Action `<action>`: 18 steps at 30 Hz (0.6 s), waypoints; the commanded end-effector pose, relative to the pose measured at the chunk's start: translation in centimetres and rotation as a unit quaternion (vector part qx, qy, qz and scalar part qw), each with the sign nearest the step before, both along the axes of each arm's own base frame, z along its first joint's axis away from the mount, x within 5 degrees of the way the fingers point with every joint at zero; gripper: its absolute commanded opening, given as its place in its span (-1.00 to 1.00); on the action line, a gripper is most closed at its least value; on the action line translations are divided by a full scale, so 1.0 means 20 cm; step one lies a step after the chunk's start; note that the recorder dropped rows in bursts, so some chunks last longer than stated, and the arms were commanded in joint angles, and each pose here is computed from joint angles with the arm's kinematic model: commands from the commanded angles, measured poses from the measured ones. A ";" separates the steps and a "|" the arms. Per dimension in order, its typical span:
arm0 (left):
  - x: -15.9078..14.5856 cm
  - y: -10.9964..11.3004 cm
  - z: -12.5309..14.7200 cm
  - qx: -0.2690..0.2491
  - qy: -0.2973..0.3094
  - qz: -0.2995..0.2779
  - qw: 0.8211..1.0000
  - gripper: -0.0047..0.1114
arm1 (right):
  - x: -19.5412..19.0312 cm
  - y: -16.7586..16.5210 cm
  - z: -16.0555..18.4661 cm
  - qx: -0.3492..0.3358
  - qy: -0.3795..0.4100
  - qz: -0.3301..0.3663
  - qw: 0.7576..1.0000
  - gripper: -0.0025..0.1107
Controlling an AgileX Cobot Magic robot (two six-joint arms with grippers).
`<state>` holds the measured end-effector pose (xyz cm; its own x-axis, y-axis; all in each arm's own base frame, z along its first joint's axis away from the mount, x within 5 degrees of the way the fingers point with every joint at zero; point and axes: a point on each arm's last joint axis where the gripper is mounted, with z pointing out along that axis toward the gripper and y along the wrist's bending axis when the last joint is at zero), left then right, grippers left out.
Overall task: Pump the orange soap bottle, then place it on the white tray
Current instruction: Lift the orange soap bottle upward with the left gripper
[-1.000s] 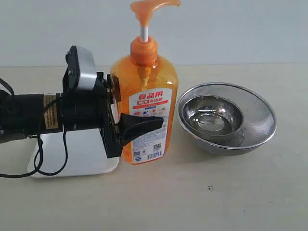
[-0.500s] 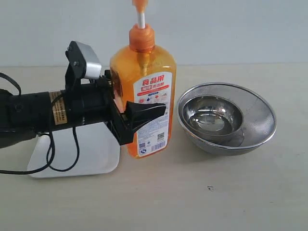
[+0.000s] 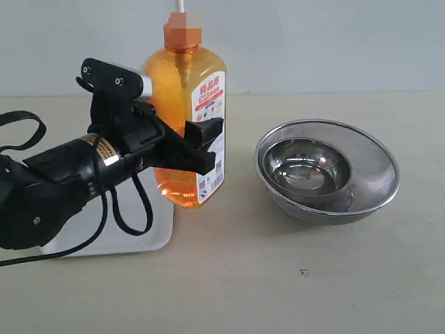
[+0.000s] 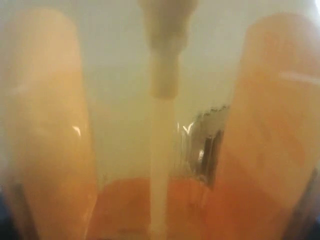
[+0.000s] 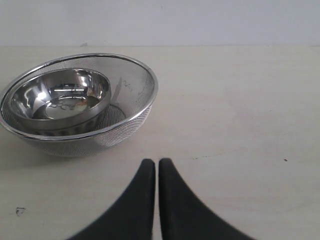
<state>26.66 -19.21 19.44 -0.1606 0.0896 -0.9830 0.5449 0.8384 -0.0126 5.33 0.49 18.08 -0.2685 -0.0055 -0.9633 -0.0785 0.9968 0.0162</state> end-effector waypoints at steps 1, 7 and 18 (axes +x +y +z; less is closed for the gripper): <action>0.03 0.07 0.07 -0.067 -0.010 0.128 0.989 -0.84 | 0.00 0.00 0.01 -0.003 -0.006 -0.001 1.000 -0.96; -0.01 -0.01 0.09 -0.010 -0.063 0.021 0.998 -0.84 | 0.00 0.00 0.01 -0.003 -0.006 -0.001 1.000 -0.96; -0.07 -0.10 0.09 0.052 -0.118 -0.113 0.985 -0.84 | 0.00 0.00 0.01 -0.003 -0.006 -0.001 1.000 -0.96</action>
